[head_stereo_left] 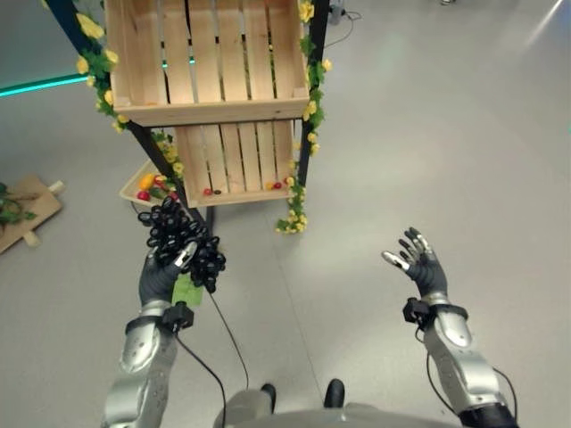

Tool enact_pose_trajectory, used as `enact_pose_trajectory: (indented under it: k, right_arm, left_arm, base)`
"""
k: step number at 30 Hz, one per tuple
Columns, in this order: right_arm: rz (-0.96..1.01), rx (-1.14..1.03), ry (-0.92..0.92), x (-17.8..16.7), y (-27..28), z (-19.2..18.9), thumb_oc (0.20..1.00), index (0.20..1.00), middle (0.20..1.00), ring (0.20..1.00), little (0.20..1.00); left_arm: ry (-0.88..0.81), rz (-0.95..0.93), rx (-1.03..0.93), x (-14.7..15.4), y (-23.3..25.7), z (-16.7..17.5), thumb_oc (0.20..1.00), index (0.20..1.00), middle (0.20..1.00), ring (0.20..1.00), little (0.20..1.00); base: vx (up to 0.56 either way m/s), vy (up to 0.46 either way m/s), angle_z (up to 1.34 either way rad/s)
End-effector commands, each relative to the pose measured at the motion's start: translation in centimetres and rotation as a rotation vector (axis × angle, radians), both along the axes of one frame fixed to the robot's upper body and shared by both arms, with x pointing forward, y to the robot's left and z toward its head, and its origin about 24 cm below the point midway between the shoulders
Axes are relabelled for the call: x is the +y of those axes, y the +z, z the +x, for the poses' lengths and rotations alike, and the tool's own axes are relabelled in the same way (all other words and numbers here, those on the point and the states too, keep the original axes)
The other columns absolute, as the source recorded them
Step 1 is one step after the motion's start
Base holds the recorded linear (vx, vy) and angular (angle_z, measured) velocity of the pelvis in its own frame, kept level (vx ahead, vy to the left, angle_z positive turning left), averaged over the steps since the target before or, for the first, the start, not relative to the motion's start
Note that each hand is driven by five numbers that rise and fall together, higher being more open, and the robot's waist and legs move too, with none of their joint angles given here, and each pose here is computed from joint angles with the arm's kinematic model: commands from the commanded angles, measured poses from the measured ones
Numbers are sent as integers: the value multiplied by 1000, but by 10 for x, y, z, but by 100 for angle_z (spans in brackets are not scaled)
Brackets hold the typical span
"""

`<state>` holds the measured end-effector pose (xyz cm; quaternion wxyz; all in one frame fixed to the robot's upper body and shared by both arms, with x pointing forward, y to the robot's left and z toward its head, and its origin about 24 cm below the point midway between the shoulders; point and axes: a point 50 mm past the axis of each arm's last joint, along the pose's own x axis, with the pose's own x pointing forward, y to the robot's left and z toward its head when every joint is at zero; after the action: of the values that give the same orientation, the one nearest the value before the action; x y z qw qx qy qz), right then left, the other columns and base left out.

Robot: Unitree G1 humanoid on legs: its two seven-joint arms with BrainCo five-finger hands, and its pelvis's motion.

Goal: Pick up the fruits from the basket on one side to the basket on the other side

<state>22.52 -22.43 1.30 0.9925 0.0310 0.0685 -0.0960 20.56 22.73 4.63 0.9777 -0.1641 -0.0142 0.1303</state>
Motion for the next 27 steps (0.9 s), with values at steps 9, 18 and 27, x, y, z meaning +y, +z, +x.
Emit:
enact_pose_trajectory:
  k: [9, 18, 27]
  right_arm:
    - [-48, 12, 13, -8, 0, 7, 1000, 1000, 1000, 1000, 1000]
    - [-19, 49, 60, 4, -9, 12, 1000, 1000, 1000, 1000, 1000]
    - [-4, 149, 95, 13, -29, 14, 1000, 1000, 1000, 1000, 1000]
  left_arm:
    - [18, 68, -321, 14, 65, -7, 200, 200, 200, 200, 200]
    - [0, 93, -375, 17, 81, 1, 200, 200, 200, 200, 200]
    - [-67, 99, -489, 14, 111, 18, 200, 200, 200, 200, 200]
  base:
    - [147, 109, -22]
    - [72, 38, -5]
    - [42, 12, 1]
